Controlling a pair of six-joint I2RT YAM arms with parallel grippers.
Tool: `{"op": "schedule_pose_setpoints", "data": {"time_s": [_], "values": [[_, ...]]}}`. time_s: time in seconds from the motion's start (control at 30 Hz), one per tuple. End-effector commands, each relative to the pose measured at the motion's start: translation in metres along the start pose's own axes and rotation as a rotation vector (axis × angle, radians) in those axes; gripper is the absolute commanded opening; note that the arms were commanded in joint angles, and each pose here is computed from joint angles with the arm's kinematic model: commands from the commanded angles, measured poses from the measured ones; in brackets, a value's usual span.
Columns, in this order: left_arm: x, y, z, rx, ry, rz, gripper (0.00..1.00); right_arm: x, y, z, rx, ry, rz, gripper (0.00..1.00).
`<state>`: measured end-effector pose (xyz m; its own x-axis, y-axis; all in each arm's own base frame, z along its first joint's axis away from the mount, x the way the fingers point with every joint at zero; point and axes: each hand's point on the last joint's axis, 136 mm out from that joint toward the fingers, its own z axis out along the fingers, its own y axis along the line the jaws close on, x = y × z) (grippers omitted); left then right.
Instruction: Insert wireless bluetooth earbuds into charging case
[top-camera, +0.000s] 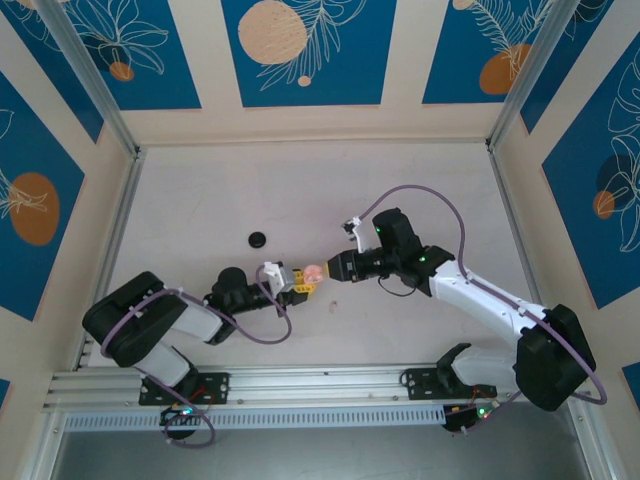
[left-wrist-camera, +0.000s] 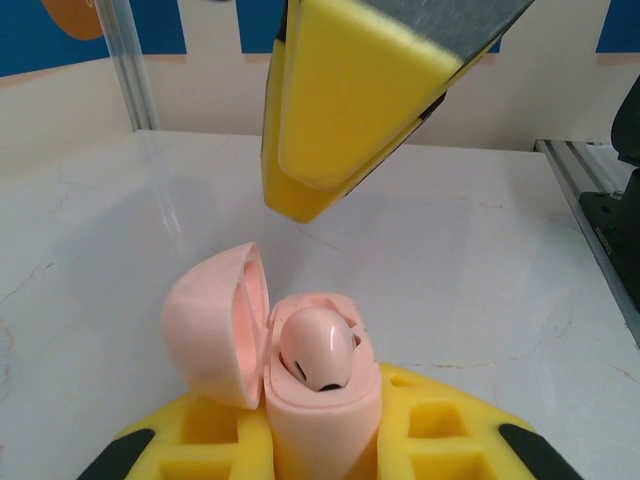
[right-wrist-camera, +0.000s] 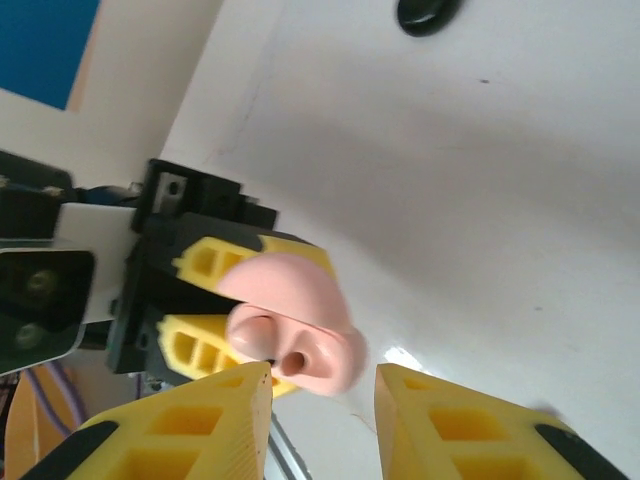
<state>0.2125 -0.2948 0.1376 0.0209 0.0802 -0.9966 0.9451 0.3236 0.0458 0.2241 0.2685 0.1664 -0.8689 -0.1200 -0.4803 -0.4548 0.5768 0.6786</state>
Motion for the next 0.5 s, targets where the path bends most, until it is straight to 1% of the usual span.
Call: {"op": "schedule_pose_setpoints", "data": {"time_s": [0.0,0.13,0.3,0.47], "values": [[0.0,0.0,-0.003,-0.025,0.006,0.02,0.13,0.003,-0.025,-0.007,0.135,0.033,0.086,0.33],[0.004,0.002,-0.007,-0.048,0.034,0.018,0.13,0.02,-0.056,-0.008,0.283,0.133,0.237,0.33],[0.013,0.004,-0.011,-0.072,0.089,0.011,0.12,0.053,-0.067,0.005,0.337,0.291,0.438,0.34],[0.018,0.005,-0.016,-0.088,0.137,0.023,0.12,0.073,-0.07,0.02,0.412,0.412,0.476,0.34]]}}
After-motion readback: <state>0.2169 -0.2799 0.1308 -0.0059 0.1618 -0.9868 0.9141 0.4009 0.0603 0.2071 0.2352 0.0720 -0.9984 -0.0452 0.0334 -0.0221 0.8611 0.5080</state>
